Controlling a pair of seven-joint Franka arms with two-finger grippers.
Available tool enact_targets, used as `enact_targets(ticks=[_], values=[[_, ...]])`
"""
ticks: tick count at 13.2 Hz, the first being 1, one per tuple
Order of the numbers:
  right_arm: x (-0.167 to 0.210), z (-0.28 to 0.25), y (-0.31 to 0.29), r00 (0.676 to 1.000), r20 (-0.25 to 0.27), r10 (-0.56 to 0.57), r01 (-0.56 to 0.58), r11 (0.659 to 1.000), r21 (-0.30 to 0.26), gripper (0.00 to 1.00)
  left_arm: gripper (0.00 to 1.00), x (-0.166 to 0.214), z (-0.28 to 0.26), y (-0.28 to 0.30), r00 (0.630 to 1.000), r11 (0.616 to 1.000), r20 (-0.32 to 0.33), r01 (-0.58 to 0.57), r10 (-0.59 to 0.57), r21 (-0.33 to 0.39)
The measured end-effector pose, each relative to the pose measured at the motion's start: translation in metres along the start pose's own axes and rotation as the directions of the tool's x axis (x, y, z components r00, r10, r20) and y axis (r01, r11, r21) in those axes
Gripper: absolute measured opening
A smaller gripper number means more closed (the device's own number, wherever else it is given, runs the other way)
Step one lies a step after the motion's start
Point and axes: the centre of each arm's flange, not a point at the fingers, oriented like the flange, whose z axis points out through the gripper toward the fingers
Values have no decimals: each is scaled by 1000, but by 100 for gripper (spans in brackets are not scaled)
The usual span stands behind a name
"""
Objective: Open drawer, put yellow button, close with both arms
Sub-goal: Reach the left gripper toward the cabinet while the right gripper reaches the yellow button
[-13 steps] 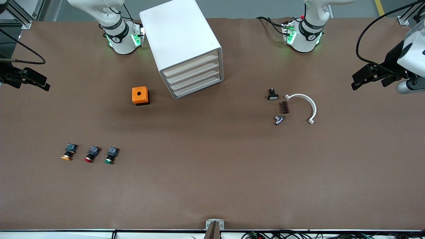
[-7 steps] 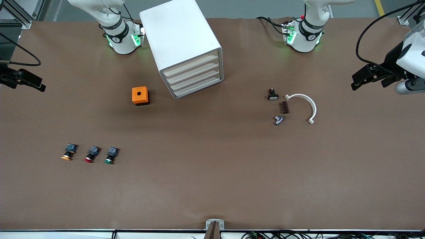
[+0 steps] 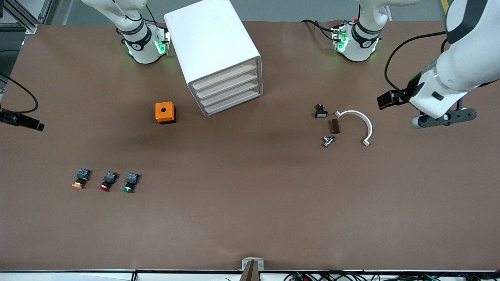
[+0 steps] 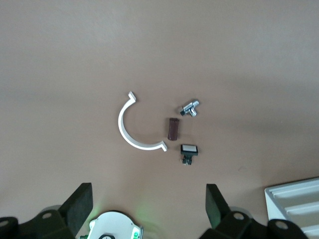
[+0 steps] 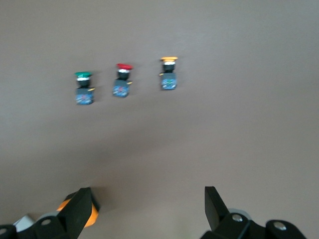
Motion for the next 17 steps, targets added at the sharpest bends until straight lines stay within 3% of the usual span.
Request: enact_targets(ticks=[5, 9, 13, 17], values=[[51, 104, 59, 999, 41, -6, 7, 1000, -17, 100, 100, 10, 36, 31, 991, 995, 94, -89, 92, -40], [78, 180, 68, 997, 50, 53, -52, 998, -24, 100, 100, 24, 80, 56, 976, 993, 184, -107, 115, -55], [100, 237, 55, 997, 6, 82, -82, 996, -30, 100, 100, 35, 104, 58, 972, 999, 234, 41, -37, -14], [112, 266, 28, 995, -42, 87, -88, 996, -30, 100, 100, 29, 109, 76, 947, 978, 243, 205, -208, 39]])
